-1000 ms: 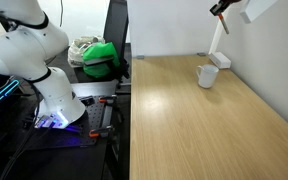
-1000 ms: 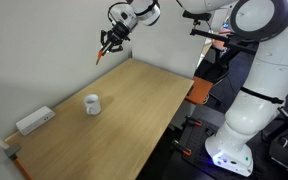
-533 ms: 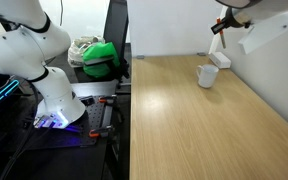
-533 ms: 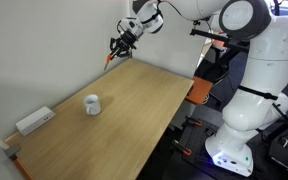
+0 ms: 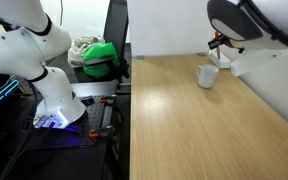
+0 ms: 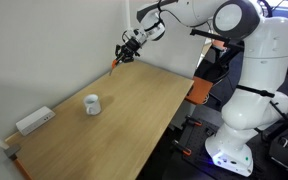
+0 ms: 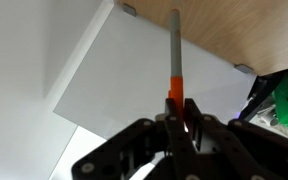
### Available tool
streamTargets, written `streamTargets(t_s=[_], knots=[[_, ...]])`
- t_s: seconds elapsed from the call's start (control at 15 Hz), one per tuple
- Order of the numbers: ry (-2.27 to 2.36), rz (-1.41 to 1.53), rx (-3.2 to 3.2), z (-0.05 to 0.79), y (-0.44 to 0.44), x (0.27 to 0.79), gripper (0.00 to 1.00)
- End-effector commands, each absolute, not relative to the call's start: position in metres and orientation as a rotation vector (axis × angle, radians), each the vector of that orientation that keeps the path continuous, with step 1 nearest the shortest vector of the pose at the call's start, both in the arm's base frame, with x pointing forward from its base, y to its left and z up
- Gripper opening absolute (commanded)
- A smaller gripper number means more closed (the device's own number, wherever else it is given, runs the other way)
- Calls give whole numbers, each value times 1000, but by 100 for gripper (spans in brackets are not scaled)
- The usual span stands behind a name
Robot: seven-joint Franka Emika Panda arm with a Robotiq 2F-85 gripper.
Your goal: Pick the marker from the cup and put it on the table
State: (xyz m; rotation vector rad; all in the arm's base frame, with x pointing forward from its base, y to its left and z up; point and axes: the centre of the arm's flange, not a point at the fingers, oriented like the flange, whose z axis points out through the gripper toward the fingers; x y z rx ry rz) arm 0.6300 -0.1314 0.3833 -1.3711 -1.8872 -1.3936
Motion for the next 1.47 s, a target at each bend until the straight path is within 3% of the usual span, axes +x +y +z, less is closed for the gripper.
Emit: streamTargets(t_s=[0.0, 1.4], knots=[[-1805, -1408, -1360, 371, -139, 634, 3], [-1333, -1361, -1567, 269, -193, 654, 3]])
